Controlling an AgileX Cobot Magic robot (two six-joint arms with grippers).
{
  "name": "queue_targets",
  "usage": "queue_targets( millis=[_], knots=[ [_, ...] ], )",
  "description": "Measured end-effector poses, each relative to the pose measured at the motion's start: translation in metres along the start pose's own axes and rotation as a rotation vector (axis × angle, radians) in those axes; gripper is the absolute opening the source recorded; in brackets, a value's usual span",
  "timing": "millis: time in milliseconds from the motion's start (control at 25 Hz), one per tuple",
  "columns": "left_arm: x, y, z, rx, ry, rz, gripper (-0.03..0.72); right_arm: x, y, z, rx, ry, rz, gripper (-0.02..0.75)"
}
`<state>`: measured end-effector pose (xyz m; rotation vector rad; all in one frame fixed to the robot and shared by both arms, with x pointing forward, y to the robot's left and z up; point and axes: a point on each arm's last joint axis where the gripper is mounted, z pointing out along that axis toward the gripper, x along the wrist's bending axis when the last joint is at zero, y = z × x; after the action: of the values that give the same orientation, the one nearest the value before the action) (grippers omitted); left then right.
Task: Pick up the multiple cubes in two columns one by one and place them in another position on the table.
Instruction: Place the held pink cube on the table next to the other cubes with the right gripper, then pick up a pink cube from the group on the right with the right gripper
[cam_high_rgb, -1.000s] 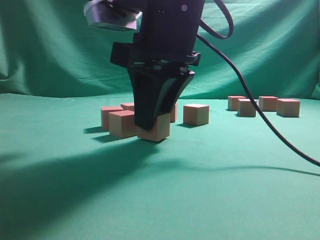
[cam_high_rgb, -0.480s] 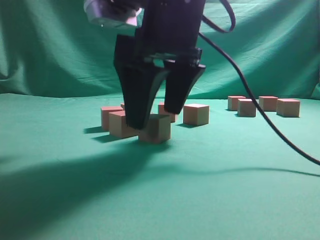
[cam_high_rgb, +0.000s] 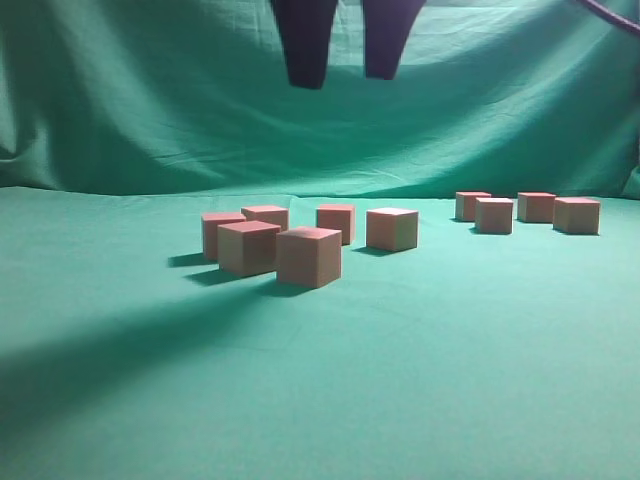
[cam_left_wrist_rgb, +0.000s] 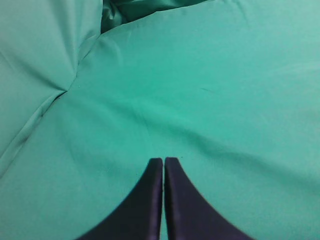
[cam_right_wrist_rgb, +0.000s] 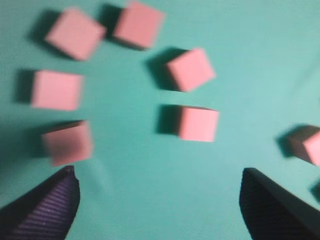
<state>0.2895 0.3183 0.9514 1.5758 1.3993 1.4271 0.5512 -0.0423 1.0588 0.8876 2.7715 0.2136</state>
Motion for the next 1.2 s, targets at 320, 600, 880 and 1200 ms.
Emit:
queue_targets(
  millis=[320, 600, 880, 1200],
  knots=[
    [0.0, 0.0, 0.0, 0.0, 0.0, 0.0, 0.0, -0.095, -0.038, 0.004, 0.038, -0.129, 0.47, 0.643],
    [0.0, 0.0, 0.0, 0.0, 0.0, 0.0, 0.0, -0.152, -0.057, 0.006, -0.143, -0.087, 0.727, 0.585],
    [0.0, 0.0, 0.0, 0.0, 0.0, 0.0, 0.0, -0.174, -0.06, 0.051, -0.132, -0.058, 0.806, 0.482],
    [0.0, 0.0, 0.0, 0.0, 0.0, 0.0, 0.0, -0.173, -0.057, 0.104, -0.078, -0.003, 0.832, 0.496]
  ],
)
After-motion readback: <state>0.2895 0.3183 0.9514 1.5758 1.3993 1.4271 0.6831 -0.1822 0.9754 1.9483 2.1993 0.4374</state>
